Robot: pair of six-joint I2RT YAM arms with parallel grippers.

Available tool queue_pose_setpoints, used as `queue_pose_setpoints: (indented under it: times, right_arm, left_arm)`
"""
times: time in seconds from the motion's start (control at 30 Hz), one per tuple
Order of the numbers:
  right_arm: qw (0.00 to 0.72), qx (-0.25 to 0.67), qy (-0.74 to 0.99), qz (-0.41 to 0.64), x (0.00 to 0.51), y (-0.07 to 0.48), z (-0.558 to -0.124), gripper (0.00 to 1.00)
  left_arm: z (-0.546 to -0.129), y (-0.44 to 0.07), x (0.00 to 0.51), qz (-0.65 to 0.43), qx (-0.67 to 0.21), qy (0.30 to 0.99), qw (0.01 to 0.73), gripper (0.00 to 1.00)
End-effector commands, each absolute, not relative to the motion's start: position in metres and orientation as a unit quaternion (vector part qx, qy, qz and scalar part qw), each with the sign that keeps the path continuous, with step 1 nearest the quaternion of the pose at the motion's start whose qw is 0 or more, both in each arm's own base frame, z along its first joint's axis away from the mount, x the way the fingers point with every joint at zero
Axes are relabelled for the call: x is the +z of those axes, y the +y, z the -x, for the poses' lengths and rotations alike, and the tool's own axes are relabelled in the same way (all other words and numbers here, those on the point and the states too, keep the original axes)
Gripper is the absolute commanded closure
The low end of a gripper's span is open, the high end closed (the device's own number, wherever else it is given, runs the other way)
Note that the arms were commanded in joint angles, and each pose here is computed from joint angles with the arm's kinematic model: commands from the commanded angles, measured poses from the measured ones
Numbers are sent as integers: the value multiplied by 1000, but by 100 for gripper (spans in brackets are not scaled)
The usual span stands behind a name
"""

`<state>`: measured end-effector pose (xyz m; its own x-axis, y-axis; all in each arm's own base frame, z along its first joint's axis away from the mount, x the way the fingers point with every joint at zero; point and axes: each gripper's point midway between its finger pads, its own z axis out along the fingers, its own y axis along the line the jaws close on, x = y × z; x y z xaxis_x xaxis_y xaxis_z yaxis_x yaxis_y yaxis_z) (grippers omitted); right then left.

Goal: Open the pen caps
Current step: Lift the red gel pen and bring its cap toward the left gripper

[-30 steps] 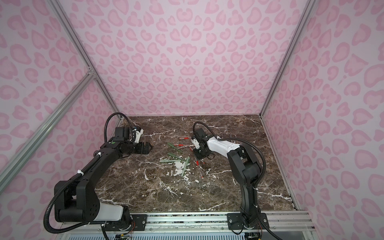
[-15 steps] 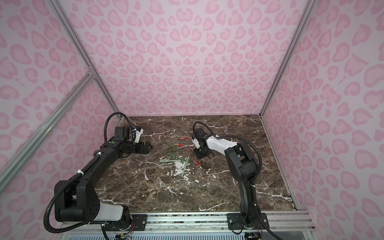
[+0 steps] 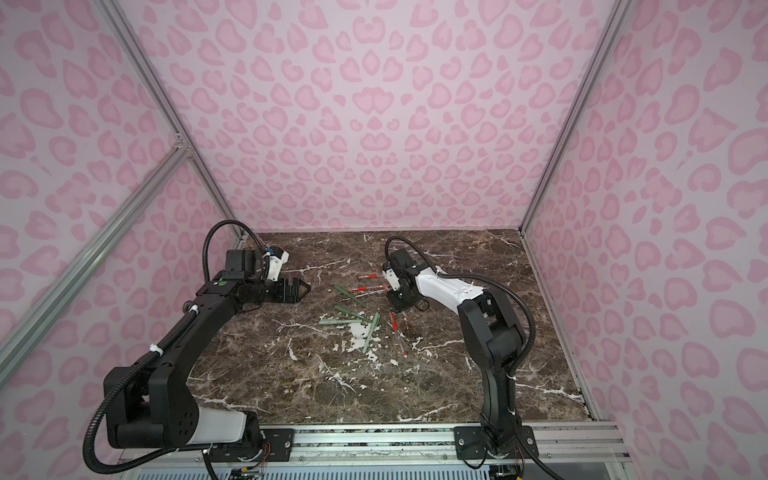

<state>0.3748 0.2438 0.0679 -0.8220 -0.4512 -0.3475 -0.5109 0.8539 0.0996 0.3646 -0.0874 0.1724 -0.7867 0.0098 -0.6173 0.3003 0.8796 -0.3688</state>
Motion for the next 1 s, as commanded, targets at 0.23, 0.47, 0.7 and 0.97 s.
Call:
queue_pose_setpoints:
  times: [0.23,0.47,0.7,0.97]
  right_arm:
    - [261,250,912,194,138,330,-368,100]
    - [315,337,873,158,173,386,-360,100]
    - [313,358,860,184,174,423,-340,100]
    - [294,363,859,210,163,446,-321,100]
  left_arm:
    - [-356,-131,208,-48,-420,859,289,1]
    - [-365,-139,215,-23,-463,839,283,11]
    - [-377,-141,209,-10,-468,841,271,28]
    - [-382,-146,207,-14,-472,842,261,43]
